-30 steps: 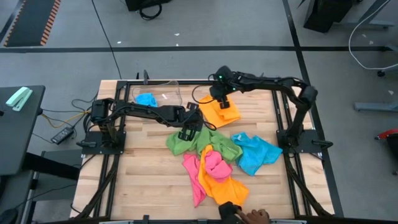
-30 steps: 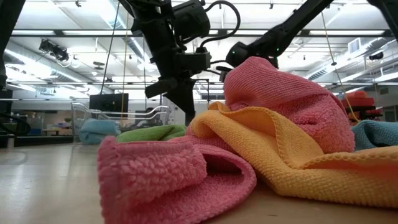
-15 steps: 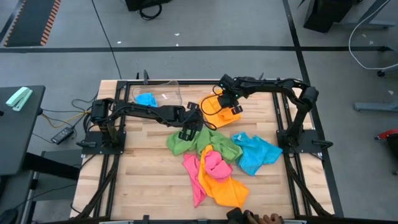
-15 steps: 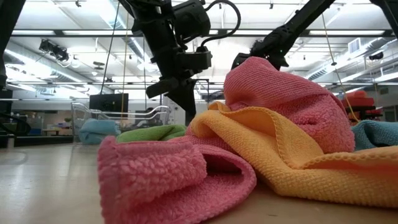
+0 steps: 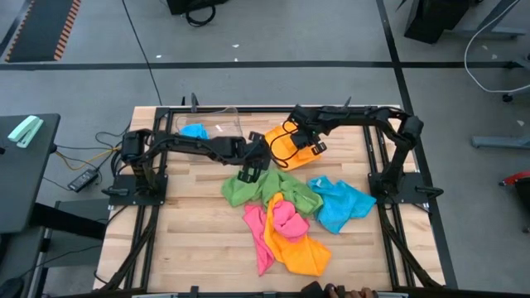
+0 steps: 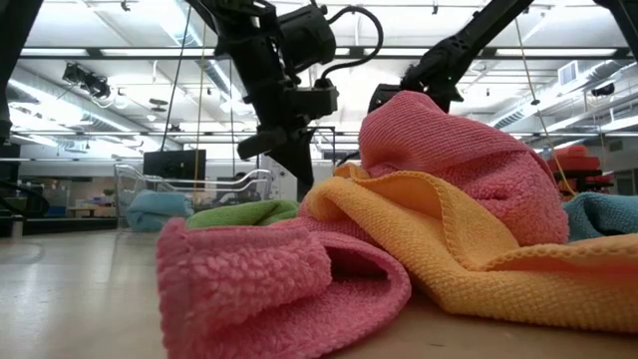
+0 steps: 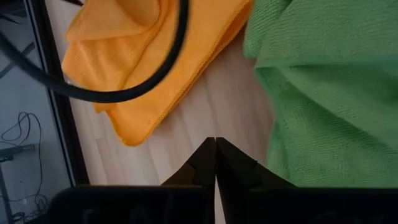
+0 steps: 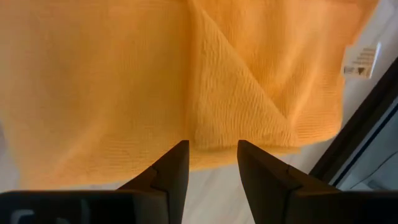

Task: Fold microfiber towels
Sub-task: Fold the top orange microfiber towel

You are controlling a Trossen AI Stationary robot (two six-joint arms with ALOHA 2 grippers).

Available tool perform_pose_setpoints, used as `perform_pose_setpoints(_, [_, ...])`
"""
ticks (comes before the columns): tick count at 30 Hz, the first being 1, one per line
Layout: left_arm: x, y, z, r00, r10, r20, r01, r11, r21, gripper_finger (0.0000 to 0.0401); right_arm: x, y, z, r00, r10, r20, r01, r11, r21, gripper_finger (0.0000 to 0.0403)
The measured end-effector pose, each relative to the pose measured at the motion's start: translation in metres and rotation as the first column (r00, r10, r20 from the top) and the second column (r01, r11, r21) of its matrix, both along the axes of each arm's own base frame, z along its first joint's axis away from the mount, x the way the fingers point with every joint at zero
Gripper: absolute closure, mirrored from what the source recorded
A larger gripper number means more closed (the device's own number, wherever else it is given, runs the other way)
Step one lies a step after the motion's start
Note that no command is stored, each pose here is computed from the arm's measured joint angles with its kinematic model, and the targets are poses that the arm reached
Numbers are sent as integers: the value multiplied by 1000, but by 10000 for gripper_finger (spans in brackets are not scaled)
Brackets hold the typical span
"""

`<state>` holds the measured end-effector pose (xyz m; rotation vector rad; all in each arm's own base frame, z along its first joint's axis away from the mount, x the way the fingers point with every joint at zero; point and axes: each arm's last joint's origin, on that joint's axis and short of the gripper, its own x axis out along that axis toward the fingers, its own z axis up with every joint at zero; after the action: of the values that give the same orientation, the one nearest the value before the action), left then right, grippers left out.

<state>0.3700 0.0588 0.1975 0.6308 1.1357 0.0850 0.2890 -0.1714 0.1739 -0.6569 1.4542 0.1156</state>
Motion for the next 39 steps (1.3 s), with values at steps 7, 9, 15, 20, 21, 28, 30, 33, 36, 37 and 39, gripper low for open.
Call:
perform_pose_setpoints(7, [-2, 11, 0, 999, 37, 4, -37, 999, -4, 375, 8, 13, 0, 999, -31, 14, 32, 999, -28, 259])
perform_pose_setpoints(9, [-2, 12, 0, 999, 44, 5, -44, 999, -5, 377, 10, 16, -1, 998, -51, 35, 53, 998, -39, 259])
perform_pose_setpoints(15, [-2, 12, 0, 999, 44, 5, -44, 999, -5, 385, 5, 26, -21, 994, -102, 41, 106, 989, -100, 259])
perform_pose_setpoints(20, [-2, 12, 0, 999, 43, 5, -42, 999, -5, 378, 2, 29, -28, 986, -155, 62, 162, 979, -122, 259])
perform_pose_setpoints(21, [-2, 12, 0, 999, 43, 5, -43, 999, -5, 377, 2, 29, -29, 984, -165, 71, 173, 977, -123, 259])
perform_pose_setpoints(28, [-2, 12, 0, 999, 42, 5, -42, 999, -5, 379, 6, 26, -26, 977, -175, 121, 196, 962, -192, 275])
perform_pose_setpoints(30, [-2, 12, 0, 999, 42, 5, -42, 999, -4, 382, 7, 25, -25, 978, -169, 125, 191, 962, -196, 284])
perform_pose_setpoints(33, [-2, 12, 0, 999, 40, 4, -40, 999, -4, 384, 10, 24, -24, 976, -155, 151, 186, 958, -218, 299])
perform_pose_setpoints(36, [-2, 12, 0, 999, 40, 8, -40, 999, -4, 381, 14, 22, -22, 977, -114, 180, 156, 958, -239, 311])
perform_pose_setpoints(37, [-2, 12, 0, 999, 40, 8, -40, 999, -4, 380, 16, 21, -21, 975, -97, 201, 144, 961, -236, 314])
perform_pose_setpoints(39, [-2, 12, 0, 999, 41, 7, -41, 999, -4, 376, 18, 19, -19, 970, -64, 234, 116, 969, -216, 319])
